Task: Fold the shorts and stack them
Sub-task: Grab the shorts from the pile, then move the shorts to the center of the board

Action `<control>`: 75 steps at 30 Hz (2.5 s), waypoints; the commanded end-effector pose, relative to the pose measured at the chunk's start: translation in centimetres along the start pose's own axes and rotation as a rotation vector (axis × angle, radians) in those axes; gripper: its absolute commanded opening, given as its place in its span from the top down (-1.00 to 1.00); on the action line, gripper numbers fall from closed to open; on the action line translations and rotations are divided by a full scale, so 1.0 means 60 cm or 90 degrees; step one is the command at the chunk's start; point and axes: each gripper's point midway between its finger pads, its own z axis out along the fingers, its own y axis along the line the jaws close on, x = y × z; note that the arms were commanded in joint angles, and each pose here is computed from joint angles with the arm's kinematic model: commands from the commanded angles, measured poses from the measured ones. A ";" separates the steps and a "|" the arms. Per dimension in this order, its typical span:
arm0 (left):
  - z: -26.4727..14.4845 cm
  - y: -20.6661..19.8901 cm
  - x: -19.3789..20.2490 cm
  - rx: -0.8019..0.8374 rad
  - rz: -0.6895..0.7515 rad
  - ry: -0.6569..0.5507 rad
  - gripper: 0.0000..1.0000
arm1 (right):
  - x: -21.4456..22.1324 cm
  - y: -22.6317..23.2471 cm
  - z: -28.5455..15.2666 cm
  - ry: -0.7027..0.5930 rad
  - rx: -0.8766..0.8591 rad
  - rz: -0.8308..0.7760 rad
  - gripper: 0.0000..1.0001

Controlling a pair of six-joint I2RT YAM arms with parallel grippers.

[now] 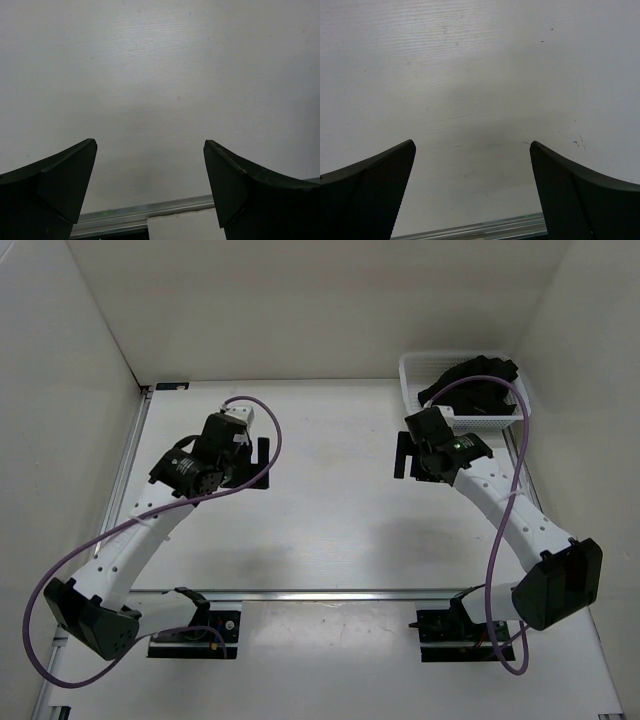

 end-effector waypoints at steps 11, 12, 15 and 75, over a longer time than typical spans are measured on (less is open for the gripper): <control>-0.054 -0.022 -0.101 0.048 -0.042 -0.141 -1.00 | -0.095 -0.079 -0.017 -0.087 0.036 0.115 -0.18; -0.048 -0.023 -0.099 0.046 -0.041 -0.134 -1.00 | -0.102 -0.080 -0.004 -0.071 0.024 0.112 -0.01; -0.041 -0.029 -0.105 0.050 -0.040 -0.128 -1.00 | -0.158 -0.127 0.015 -0.075 0.036 0.158 0.25; -0.027 0.058 -0.204 0.027 -0.187 -0.108 -1.00 | -0.312 0.137 -0.432 -0.396 -0.470 -0.044 1.00</control>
